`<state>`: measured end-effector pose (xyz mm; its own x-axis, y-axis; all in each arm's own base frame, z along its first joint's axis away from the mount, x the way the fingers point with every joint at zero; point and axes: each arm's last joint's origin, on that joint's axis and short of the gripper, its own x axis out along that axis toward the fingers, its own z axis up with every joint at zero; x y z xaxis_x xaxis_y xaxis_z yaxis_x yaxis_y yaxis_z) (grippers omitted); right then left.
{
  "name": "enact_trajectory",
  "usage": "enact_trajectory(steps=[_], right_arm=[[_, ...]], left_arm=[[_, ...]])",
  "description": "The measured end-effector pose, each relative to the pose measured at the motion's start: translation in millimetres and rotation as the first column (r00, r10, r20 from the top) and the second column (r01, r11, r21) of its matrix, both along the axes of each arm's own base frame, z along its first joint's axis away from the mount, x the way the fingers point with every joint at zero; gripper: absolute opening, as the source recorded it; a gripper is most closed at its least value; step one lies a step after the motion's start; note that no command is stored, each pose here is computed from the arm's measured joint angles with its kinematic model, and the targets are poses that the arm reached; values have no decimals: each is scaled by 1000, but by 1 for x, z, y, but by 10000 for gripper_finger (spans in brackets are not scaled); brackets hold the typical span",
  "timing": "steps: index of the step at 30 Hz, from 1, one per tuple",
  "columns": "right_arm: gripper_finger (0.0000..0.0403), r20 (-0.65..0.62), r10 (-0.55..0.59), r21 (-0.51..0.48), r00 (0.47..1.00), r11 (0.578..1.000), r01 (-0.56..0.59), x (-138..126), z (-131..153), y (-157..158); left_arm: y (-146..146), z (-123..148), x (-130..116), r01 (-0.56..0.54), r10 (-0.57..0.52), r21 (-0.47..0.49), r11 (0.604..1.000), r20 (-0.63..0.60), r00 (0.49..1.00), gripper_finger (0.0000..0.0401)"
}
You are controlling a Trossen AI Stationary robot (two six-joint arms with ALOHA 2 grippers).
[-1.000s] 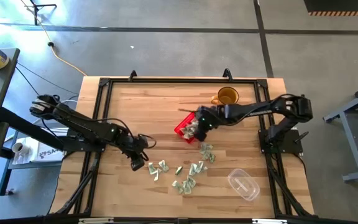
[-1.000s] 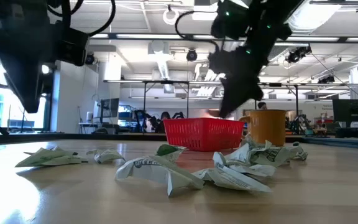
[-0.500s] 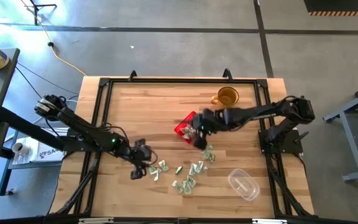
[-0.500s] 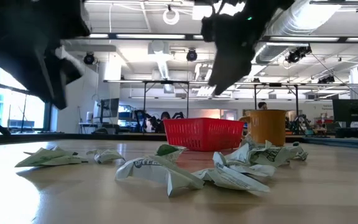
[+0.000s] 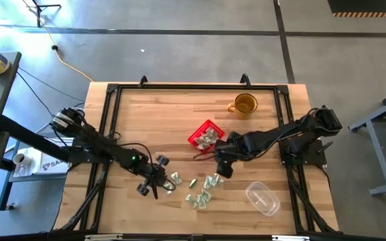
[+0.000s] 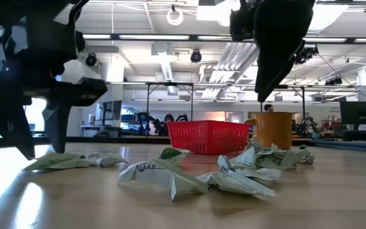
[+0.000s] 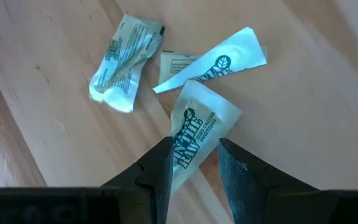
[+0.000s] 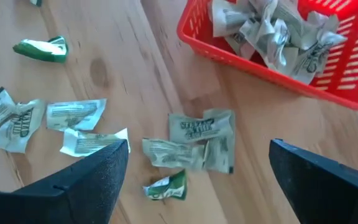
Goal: Pick and place items into bin
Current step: Put the white stevia packet into the red bin
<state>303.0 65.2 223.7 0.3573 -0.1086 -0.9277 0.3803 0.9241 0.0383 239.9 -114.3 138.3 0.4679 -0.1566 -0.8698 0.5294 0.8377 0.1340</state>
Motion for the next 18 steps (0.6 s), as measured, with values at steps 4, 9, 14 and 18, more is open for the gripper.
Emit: enact_trajectory(steps=[4,9,14,18], right_arm=[[379,-1,-22,-9,1000,1000,22,-3,0,8],[379,-19,-40,-10,999,999,40,-5,-1,9],[379,-27,-52,-34,998,998,51,-6,-1,4],[379,-28,-66,-37,997,997,64,-4,-1,-3]], left_arm=[[0,-2,1,2,-2,26,1000,3,1000,163],[6,7,-4,-46,42,113,993,32,999,163],[8,9,-6,-36,32,139,990,29,999,163],[14,9,-4,-57,54,123,991,24,998,164]])
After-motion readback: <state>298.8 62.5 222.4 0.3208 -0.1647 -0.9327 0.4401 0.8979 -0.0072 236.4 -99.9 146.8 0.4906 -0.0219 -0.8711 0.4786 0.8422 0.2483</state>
